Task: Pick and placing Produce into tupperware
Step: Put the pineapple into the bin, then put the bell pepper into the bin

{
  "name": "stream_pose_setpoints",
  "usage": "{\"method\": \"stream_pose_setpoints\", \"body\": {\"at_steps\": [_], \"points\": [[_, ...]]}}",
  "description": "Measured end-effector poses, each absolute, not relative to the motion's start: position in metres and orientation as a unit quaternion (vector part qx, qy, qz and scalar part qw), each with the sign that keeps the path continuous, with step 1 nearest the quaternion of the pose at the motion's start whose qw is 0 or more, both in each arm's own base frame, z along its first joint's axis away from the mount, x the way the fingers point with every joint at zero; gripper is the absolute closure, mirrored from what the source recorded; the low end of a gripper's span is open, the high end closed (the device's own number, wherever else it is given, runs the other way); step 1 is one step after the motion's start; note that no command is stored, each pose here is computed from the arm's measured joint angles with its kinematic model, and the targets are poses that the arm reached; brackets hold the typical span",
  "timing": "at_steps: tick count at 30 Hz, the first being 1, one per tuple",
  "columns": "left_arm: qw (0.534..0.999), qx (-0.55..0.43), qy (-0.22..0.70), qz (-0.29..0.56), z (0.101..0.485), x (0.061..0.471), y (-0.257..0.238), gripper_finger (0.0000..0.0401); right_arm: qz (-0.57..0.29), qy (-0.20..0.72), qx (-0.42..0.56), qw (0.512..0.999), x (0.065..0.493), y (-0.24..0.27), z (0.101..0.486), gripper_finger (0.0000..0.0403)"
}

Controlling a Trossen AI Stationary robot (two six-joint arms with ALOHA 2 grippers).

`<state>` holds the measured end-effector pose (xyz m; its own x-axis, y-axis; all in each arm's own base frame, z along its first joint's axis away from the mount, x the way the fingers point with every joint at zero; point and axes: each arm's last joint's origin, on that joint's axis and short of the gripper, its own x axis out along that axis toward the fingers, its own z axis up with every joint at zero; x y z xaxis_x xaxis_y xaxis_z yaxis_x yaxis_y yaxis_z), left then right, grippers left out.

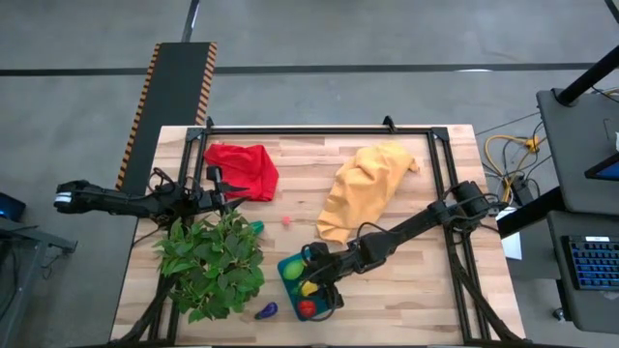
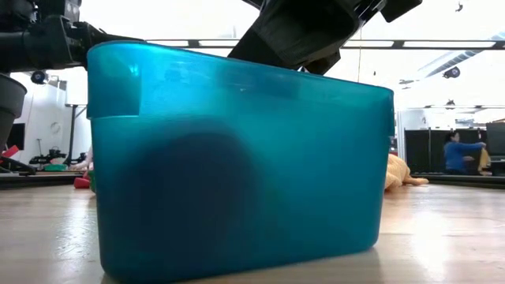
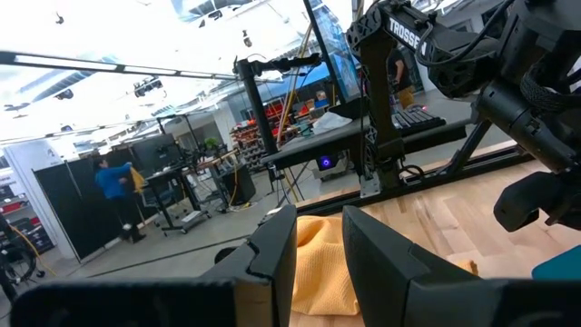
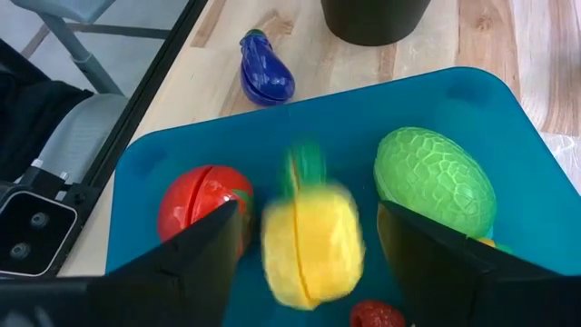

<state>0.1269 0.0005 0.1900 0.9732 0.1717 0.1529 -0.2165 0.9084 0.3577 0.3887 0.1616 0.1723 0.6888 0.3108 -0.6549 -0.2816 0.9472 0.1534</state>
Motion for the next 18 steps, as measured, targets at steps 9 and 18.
{"method": "stream_pose_setpoints", "body": {"at_steps": [9,18], "points": [[0.975,0.189,-0.059,0.099,0.190,0.127,0.000,0.0323,0.163,0.360,0.017,0.919,0.389,0.162,0.176,0.0144],[0.975,0.189,-0.059,0.099,0.190,0.127,0.000,0.0323,0.096,0.391,-0.050,0.914,0.361,0.145,0.232,0.0166]]}}
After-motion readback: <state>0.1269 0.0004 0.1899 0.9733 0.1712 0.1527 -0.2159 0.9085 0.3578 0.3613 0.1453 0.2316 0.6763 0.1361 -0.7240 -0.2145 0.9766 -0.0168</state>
